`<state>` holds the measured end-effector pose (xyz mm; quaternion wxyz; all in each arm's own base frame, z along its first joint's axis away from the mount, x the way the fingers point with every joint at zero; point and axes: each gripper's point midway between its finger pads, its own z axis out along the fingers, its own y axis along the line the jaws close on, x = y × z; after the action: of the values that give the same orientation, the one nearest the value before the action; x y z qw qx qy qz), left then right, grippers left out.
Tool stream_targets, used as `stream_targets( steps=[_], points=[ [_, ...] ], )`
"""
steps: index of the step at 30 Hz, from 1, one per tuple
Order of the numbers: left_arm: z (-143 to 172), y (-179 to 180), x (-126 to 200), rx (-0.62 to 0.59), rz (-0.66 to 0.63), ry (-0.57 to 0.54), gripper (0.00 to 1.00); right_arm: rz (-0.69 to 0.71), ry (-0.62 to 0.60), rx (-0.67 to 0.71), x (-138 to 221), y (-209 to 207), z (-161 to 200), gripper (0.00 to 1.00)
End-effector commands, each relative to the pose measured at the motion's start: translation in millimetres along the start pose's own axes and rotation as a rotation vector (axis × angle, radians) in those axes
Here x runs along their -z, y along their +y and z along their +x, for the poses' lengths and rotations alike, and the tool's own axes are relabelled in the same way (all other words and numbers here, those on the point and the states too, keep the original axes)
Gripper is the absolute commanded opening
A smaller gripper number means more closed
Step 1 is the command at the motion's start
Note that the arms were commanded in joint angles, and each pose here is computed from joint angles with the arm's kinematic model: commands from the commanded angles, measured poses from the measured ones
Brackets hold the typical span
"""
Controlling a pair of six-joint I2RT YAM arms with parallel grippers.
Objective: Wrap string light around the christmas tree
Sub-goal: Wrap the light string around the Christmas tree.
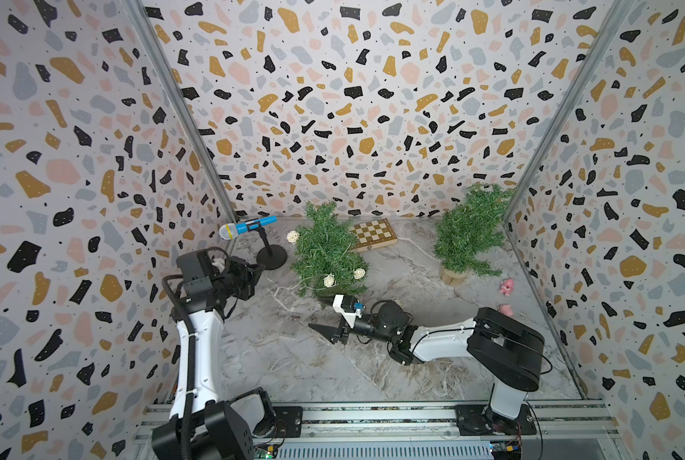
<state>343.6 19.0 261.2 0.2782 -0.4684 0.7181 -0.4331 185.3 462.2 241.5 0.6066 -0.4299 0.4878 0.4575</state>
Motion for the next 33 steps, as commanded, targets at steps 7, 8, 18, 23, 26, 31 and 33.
stream_targets(
  steps=[7, 8, 18, 23, 26, 31, 33],
  points=[
    [4.6, -120.3, -30.0, -0.624, 0.026, -0.083, 0.00, 0.065, -0.044, 0.001, 34.2, -7.3, -15.7, 0.73],
    [3.9, -126.0, -36.1, -0.651, 0.009, -0.089, 0.00, 0.056, -0.047, 0.009, 35.4, -4.8, -18.5, 0.73],
    [60.4, -176.5, -95.6, -1.004, 0.001, 0.109, 0.00, 0.071, 0.034, 0.049, 46.1, -3.5, 0.7, 0.72],
    [100.0, -165.9, -113.0, -1.087, -0.005, 0.277, 0.02, 0.074, 0.046, 0.018, 46.0, -1.7, 12.0, 0.72],
    [119.0, -155.8, -119.0, -1.127, -0.008, 0.376, 0.15, 0.079, 0.057, 0.014, 46.2, -2.0, 17.7, 0.72],
    [111.8, -155.0, -108.3, -1.186, -0.089, 0.374, 0.46, 0.078, 0.066, 0.017, 48.3, -0.9, 19.7, 0.72],
    [109.2, -158.8, -100.7, -1.210, -0.096, 0.353, 0.51, 0.078, 0.072, 0.018, 48.9, -0.6, 20.3, 0.72]
  ],
)
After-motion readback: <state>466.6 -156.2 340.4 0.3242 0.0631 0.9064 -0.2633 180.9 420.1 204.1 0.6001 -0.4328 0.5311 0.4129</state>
